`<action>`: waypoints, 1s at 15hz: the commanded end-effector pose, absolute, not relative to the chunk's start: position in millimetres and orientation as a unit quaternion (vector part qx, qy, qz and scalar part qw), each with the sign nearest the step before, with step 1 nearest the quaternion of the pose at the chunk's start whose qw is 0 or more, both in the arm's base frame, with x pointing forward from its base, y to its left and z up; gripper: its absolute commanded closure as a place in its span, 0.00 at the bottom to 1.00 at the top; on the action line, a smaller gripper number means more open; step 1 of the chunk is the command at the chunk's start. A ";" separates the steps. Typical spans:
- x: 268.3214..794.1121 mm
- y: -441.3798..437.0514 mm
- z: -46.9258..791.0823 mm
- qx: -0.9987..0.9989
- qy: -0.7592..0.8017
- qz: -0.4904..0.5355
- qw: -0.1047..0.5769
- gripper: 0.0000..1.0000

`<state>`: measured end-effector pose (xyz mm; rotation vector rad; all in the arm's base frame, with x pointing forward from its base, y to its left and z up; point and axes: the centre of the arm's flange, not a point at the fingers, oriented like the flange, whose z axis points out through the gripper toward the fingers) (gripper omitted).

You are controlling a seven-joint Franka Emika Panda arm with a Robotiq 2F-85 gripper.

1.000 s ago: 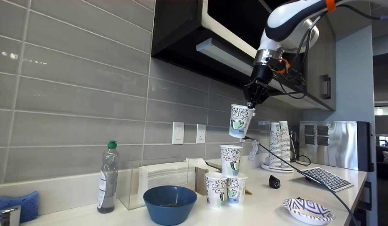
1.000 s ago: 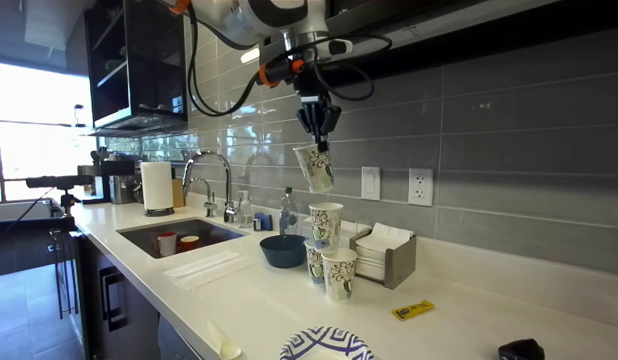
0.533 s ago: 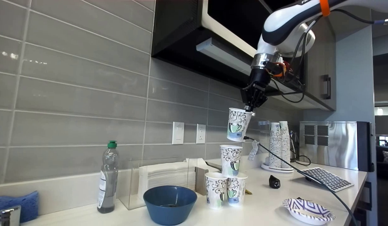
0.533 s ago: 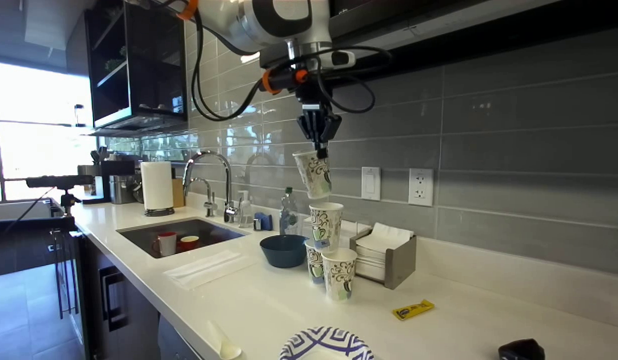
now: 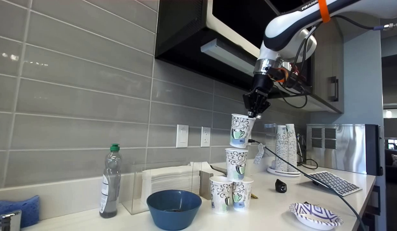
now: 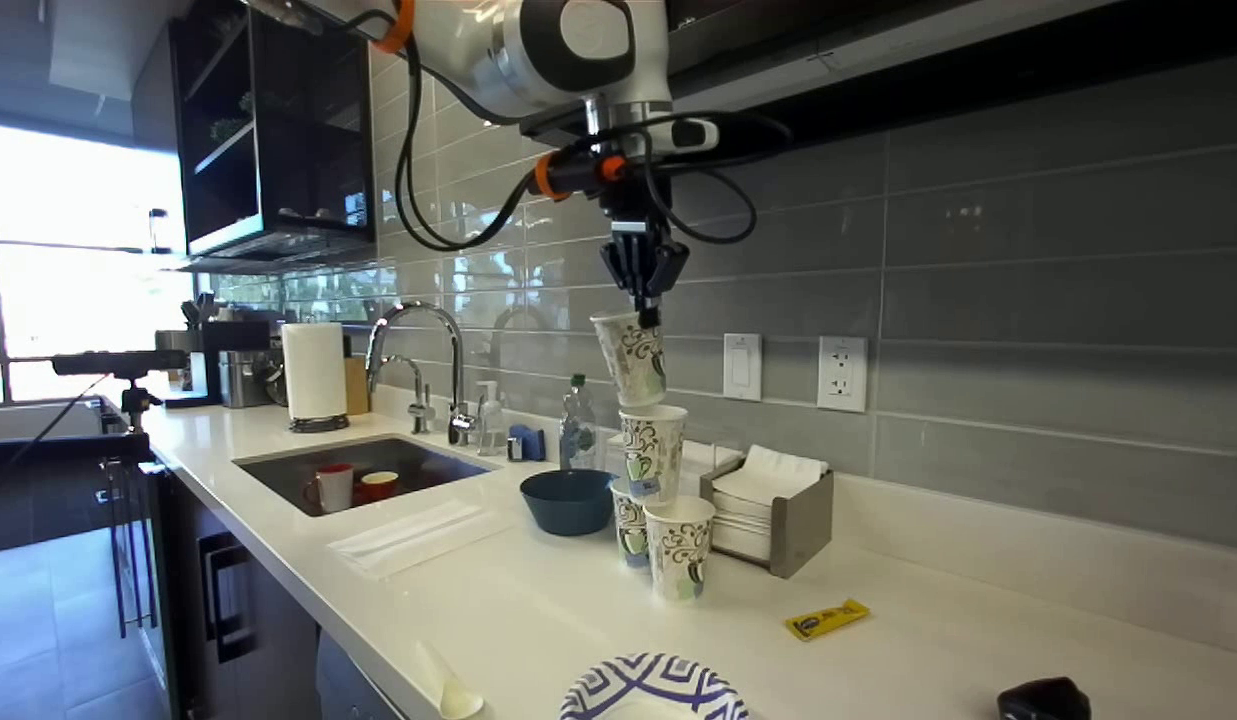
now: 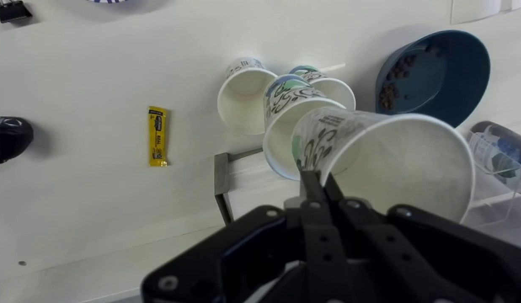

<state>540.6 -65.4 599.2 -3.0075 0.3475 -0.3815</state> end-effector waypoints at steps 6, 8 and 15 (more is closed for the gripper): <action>562.6 -66.1 591.8 -0.985 0.111 -0.118 0.053 0.99; 562.7 -65.7 587.4 -0.986 0.110 -0.111 0.051 0.99; 563.7 -65.9 581.1 -0.988 0.110 -0.101 0.049 0.99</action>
